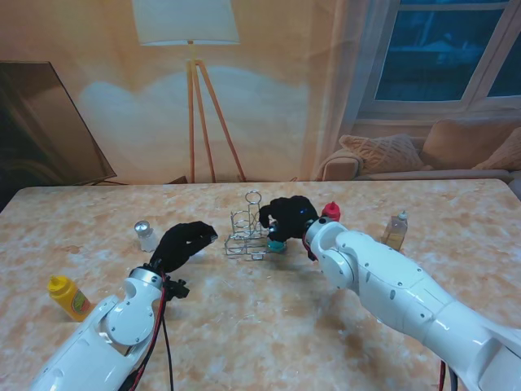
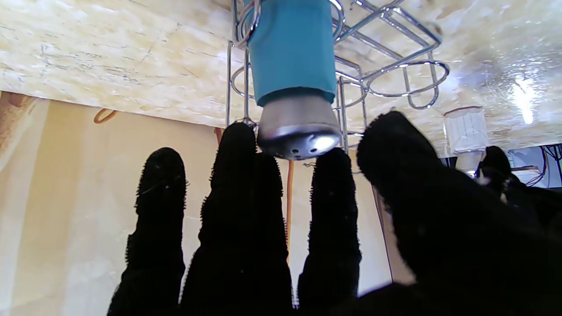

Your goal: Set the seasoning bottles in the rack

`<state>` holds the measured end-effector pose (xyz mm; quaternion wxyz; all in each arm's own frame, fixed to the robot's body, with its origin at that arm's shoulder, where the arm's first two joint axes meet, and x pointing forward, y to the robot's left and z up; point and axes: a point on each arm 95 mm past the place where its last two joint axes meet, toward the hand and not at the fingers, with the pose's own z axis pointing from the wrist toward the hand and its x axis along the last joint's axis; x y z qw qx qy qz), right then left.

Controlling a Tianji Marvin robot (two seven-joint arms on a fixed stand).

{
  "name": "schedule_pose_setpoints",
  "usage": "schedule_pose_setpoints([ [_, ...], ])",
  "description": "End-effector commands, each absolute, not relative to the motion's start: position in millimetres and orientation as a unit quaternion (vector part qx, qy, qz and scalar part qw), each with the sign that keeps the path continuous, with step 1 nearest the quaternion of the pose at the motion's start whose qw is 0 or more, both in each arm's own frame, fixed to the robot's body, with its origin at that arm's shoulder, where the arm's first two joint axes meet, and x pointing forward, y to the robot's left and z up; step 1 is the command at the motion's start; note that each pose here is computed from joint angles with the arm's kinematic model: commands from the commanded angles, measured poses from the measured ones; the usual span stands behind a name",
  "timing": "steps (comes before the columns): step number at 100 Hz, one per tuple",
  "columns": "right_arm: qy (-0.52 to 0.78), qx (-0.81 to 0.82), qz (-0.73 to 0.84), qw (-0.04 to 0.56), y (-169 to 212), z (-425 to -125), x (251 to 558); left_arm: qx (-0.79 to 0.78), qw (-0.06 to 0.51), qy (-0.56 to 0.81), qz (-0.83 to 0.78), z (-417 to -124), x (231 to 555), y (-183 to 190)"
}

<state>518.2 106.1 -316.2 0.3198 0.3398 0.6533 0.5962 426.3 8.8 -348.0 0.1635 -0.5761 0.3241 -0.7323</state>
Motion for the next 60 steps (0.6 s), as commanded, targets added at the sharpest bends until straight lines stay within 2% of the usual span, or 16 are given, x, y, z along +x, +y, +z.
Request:
schedule_pose_setpoints([
  [1,0.659,0.337,0.596,0.312,110.0,-317.1,512.9,-0.577,0.16,0.328,-0.731,-348.9,425.6,7.4],
  [31,0.657,0.328,0.599,0.319,104.1,-304.8,510.2,-0.576,0.16,0.328,-0.731,-348.7,425.5,7.6],
  [60,0.647,0.315,0.614,0.325,92.1,-275.4,500.5,-0.576,0.16,0.328,-0.731,-349.0,425.1,7.0],
])
